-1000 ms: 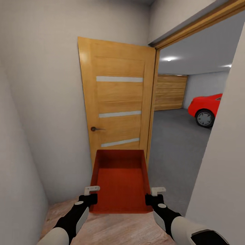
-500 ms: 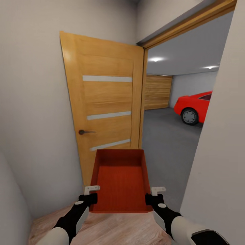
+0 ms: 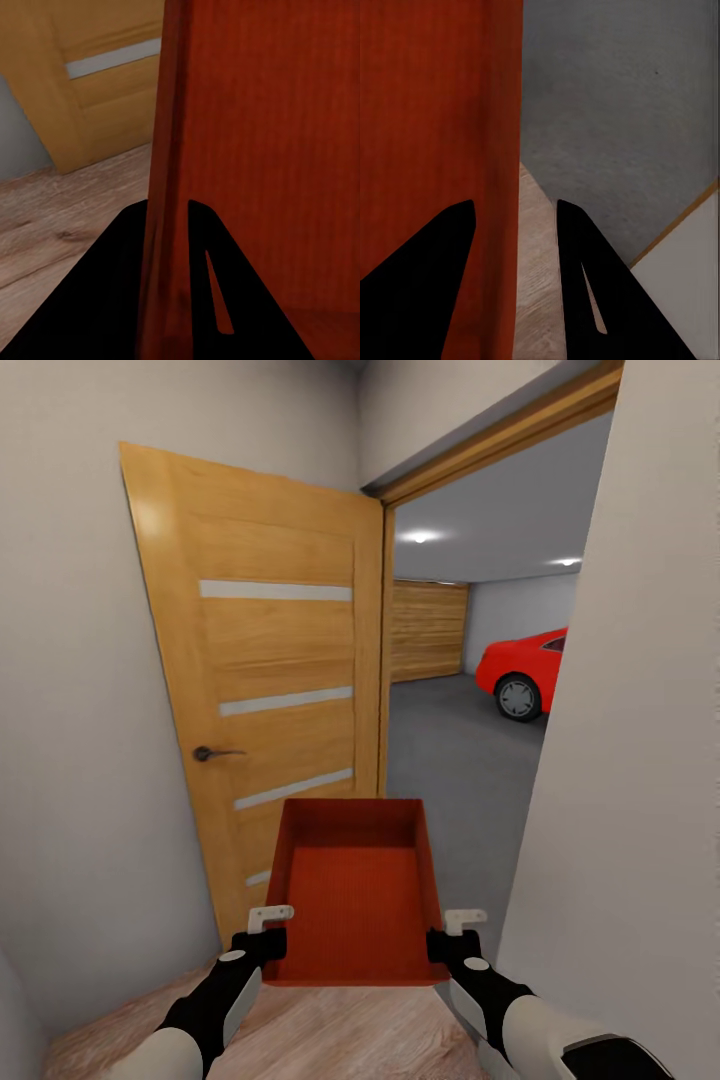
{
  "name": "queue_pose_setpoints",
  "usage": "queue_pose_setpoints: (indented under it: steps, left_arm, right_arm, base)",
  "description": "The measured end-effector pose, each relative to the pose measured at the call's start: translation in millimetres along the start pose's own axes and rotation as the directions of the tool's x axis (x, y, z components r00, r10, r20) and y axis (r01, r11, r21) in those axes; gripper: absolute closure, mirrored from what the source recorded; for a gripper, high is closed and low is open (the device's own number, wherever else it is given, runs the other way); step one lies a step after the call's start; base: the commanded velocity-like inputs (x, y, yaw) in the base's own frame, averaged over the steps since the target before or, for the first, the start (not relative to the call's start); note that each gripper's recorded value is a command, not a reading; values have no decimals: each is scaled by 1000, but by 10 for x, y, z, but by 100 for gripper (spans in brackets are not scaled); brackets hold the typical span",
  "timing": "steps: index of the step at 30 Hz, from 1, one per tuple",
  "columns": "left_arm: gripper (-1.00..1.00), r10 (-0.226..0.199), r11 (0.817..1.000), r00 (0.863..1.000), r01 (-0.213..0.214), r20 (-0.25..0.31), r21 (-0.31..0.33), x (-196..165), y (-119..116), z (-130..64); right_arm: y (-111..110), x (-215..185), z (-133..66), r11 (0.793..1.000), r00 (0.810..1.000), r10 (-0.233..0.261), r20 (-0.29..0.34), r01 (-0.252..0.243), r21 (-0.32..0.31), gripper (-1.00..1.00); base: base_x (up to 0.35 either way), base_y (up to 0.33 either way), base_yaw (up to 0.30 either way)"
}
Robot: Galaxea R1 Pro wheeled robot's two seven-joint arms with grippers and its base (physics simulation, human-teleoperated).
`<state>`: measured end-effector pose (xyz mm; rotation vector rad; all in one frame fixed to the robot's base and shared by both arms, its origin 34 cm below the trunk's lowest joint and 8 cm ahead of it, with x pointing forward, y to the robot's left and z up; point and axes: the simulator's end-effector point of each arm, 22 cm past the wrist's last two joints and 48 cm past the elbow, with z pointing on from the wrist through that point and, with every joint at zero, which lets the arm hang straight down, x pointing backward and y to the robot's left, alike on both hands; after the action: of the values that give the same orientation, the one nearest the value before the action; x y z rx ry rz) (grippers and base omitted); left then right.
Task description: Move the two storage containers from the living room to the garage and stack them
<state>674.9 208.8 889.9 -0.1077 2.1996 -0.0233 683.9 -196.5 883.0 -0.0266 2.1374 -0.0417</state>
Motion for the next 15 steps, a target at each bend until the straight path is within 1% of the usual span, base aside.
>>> queue_pose_setpoints:
  steps: [12, 15]
  left_arm:
    - [100, -2, 1000, 1000, 2, -3, 0, 14, 2, 1]
    - [100, -1, 1000, 1000, 1, -6, 1, 26, 0, -2]
  right_arm:
    - [0, 5, 0, 1000, 1000, -3, -3, 3, 0, 100]
    - [-3, 19, -6, 1000, 1000, -1, -4, 1, 1, 100]
  base:
    - [0, 0, -11]
    - [174, 2, 0]
